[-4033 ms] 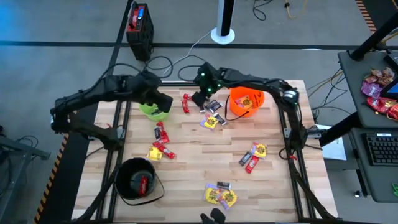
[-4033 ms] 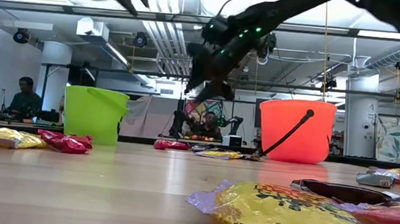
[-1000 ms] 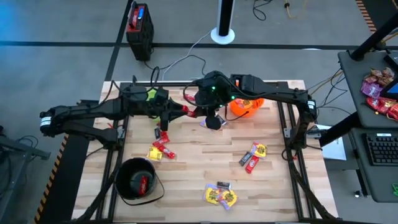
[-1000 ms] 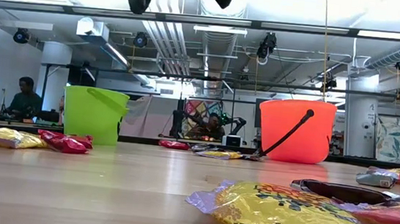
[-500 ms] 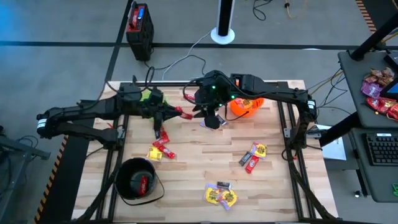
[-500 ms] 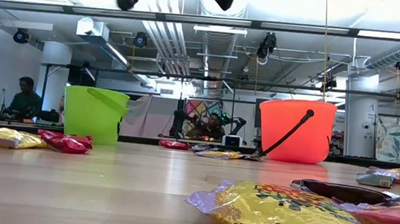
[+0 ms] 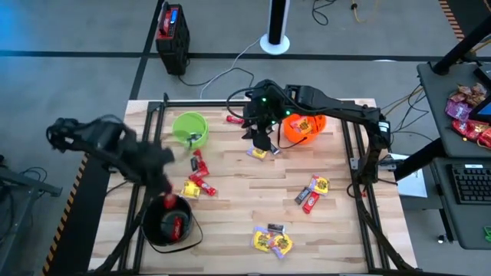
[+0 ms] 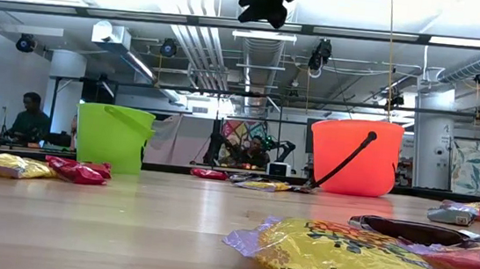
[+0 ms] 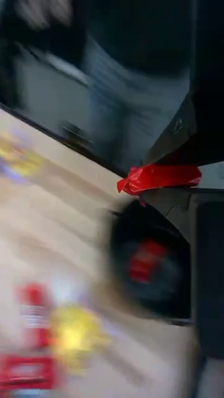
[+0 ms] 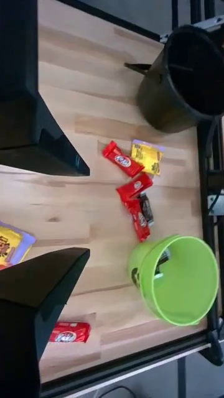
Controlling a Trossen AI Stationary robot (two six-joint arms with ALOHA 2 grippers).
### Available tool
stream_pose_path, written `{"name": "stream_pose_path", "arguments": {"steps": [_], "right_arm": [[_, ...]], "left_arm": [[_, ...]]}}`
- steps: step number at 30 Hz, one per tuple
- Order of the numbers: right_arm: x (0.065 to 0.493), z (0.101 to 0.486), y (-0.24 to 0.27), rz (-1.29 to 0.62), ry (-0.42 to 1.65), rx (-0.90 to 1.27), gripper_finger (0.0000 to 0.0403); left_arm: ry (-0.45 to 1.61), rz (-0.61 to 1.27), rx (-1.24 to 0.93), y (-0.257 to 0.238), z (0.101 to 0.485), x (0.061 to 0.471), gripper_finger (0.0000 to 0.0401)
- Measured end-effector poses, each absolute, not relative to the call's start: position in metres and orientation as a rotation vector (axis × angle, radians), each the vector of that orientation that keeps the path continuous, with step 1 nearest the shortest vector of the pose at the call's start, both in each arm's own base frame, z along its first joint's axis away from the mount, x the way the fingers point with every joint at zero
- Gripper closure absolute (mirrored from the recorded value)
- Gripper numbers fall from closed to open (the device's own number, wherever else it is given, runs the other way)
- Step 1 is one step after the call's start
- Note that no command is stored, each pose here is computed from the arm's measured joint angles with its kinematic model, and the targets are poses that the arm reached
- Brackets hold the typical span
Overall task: Sort candy by brand, put in halloween buckets
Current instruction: Put the red candy into the black bucket, then put the yellow candy into the orange bucket
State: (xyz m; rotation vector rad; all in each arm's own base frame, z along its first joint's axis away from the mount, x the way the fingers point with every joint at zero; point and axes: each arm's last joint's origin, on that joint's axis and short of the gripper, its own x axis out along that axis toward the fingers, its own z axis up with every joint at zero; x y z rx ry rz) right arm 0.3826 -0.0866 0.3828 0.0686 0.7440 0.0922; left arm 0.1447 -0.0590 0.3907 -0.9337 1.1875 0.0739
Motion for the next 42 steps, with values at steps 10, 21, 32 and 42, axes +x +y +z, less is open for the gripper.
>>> {"name": "stream_pose_path", "arguments": {"steps": [10, 21, 32, 42], "right_arm": [[0.389, 0.335, -0.093, 0.07, 0.865, 0.154, 0.0213], [0.392, 0.29, -0.106, -0.012, 0.988, 0.316, 0.0213], [0.388, 0.286, -0.109, -0.129, 1.022, 0.402, 0.0213], [0.403, 0.222, -0.119, -0.193, 1.249, 0.414, 0.0213]], "left_arm": [[1.444, 0.152, -0.682, -0.134, 0.338, 0.159, 0.0378], [1.523, 0.248, -0.634, -0.144, 0.3, 0.169, 0.0322], [1.302, 0.171, -0.645, -0.135, 0.346, 0.165, 0.0252], [0.739, 0.417, -0.437, -0.076, 0.399, 0.144, 0.0281]]}}
